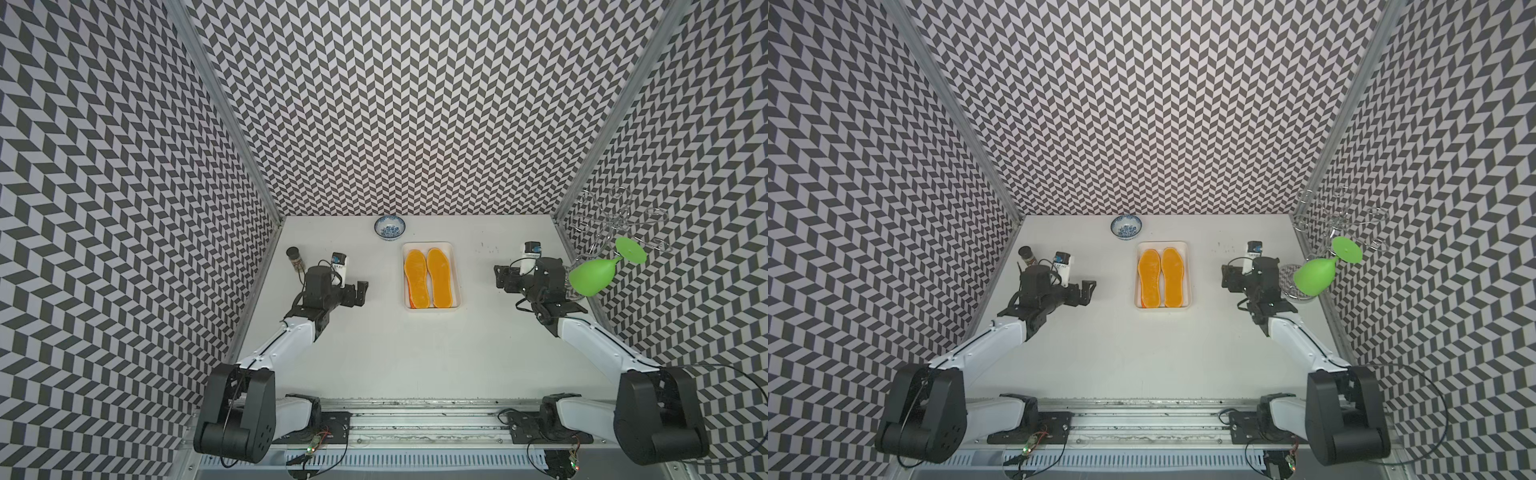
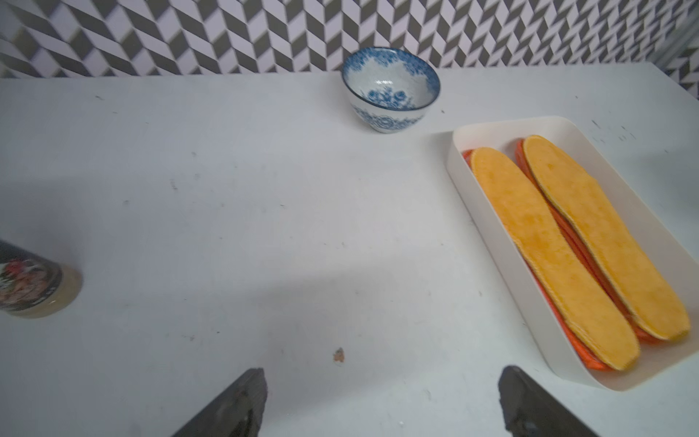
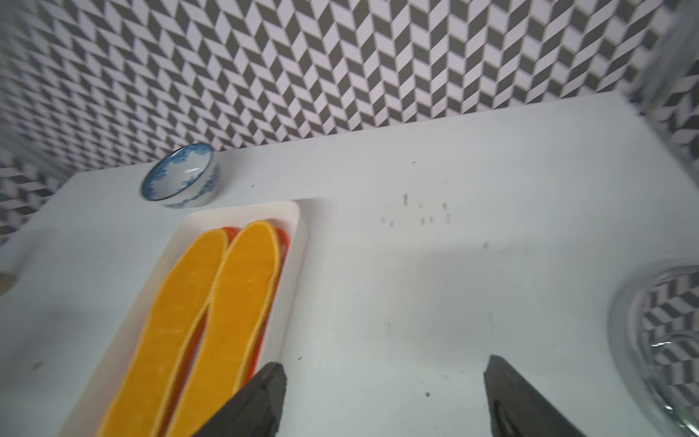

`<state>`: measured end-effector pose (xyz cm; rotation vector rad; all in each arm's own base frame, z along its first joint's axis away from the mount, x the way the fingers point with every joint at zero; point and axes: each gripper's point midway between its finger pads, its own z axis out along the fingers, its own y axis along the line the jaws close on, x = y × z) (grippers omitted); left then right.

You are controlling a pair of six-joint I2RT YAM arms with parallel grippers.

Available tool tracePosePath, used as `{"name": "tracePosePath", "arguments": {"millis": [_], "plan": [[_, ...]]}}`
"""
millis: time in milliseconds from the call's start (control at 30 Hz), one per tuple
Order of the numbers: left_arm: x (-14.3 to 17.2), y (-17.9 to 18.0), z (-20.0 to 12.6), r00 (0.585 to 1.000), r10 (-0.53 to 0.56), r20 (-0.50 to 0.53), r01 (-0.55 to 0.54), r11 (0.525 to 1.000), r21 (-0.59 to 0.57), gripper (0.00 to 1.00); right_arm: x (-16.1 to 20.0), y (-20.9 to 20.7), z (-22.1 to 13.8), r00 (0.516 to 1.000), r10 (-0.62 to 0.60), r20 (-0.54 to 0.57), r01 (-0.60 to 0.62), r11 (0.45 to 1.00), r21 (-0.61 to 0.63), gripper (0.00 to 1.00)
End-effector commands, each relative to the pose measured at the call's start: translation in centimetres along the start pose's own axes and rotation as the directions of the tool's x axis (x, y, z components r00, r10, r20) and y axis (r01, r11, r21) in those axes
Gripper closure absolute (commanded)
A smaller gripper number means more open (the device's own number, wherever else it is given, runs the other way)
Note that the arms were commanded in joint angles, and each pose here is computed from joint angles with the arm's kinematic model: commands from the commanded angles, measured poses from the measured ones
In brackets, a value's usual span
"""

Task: Put the insoles into the storage box
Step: Reset both arms

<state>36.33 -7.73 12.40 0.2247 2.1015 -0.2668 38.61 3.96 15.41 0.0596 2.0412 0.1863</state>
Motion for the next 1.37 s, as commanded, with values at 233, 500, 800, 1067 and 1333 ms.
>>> {"name": "tracePosePath", "arguments": {"millis": [233, 500, 800, 1067, 1333], "plan": [[-4.2, 6.9, -2.3, 0.910, 0.011, 0.414, 0.060, 0.986, -0.157, 0.00, -1.9, -5.4, 0.5, 0.951, -0.063, 0.303, -0.005, 0.976, 0.219, 0.00], [-3.4, 8.2, -1.9, 0.913, 0.009, 0.408, 0.072, 0.980, -0.183, 0.00, -1.5, -6.0, 2.1, 0.947, -0.051, 0.317, -0.015, 0.979, 0.203, 0.00], [-4.1, 8.2, -1.8, 0.901, 0.006, 0.434, 0.075, 0.983, -0.169, 0.00, -1.3, -5.6, 2.9, 0.954, -0.062, 0.292, 0.007, 0.983, 0.186, 0.00], [-5.1, 7.7, -2.2, 0.891, 0.042, 0.453, 0.040, 0.985, -0.169, 0.00, -1.2, -5.4, 2.9, 0.954, -0.069, 0.293, 0.019, 0.985, 0.170, 0.00], [-4.9, 7.8, -2.0, 0.893, 0.039, 0.448, 0.039, 0.985, -0.166, 0.00, -1.3, -5.5, 3.0, 0.954, -0.066, 0.291, 0.014, 0.984, 0.179, 0.00]]}}
